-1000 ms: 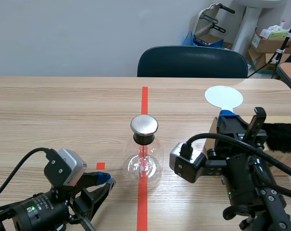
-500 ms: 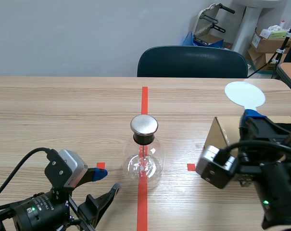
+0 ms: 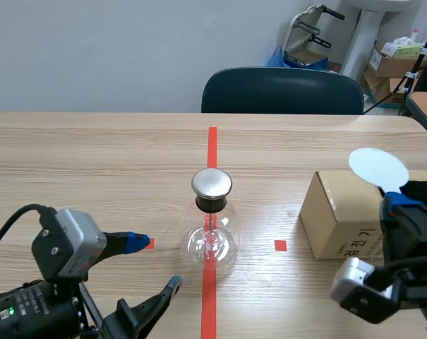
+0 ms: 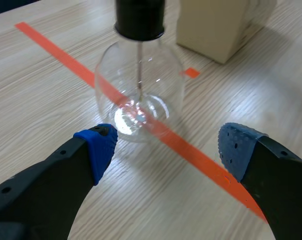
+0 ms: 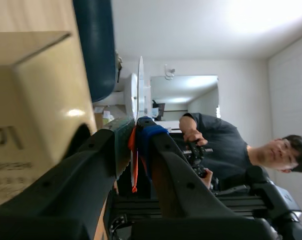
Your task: Do the electroscope experiment
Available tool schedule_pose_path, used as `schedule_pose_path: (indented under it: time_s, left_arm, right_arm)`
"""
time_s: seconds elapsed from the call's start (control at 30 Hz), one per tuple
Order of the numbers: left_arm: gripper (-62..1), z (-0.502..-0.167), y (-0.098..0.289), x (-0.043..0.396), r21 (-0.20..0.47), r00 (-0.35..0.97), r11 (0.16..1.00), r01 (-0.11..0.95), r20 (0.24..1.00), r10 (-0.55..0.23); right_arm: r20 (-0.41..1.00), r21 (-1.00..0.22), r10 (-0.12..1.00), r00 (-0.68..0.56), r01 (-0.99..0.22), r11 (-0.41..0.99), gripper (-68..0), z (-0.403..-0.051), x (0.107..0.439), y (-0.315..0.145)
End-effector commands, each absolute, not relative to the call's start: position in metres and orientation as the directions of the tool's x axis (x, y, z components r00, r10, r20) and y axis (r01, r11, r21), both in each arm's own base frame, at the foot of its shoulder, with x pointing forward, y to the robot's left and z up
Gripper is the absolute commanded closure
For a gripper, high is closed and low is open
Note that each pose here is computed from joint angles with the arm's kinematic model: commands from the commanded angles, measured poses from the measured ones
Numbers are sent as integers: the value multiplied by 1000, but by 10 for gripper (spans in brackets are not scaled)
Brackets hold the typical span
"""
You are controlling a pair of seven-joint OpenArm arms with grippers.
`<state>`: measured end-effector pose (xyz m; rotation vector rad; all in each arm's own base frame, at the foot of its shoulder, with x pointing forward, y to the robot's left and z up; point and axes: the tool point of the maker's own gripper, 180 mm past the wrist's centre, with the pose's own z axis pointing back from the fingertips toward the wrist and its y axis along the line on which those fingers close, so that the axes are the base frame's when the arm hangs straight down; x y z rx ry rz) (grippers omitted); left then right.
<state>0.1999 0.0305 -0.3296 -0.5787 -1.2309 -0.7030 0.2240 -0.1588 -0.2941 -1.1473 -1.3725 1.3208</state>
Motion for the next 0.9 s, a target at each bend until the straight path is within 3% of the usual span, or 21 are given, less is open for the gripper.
schedule_pose_path:
  time_s: [0.0,0.13,0.57,0.87]
  left_arm:
    - [-452,-319,25,191,-47,175,649,759,975,-134]
    - [-453,-304,25,182,-30,155,663,748,979,-131]
    - [-482,-253,26,166,176,-25,700,692,975,-221]
    - [-482,-226,11,135,226,-138,631,742,973,-186]
  right_arm:
    - [-23,-995,982,-187,103,-4,-11,-285,227,-157]
    - [-35,-997,979,-199,72,-21,-11,-298,225,-154]
    - [-95,-995,980,-174,30,-91,-10,-319,233,-159]
    - [-104,-993,978,-180,-37,-112,-10,-332,233,-160]
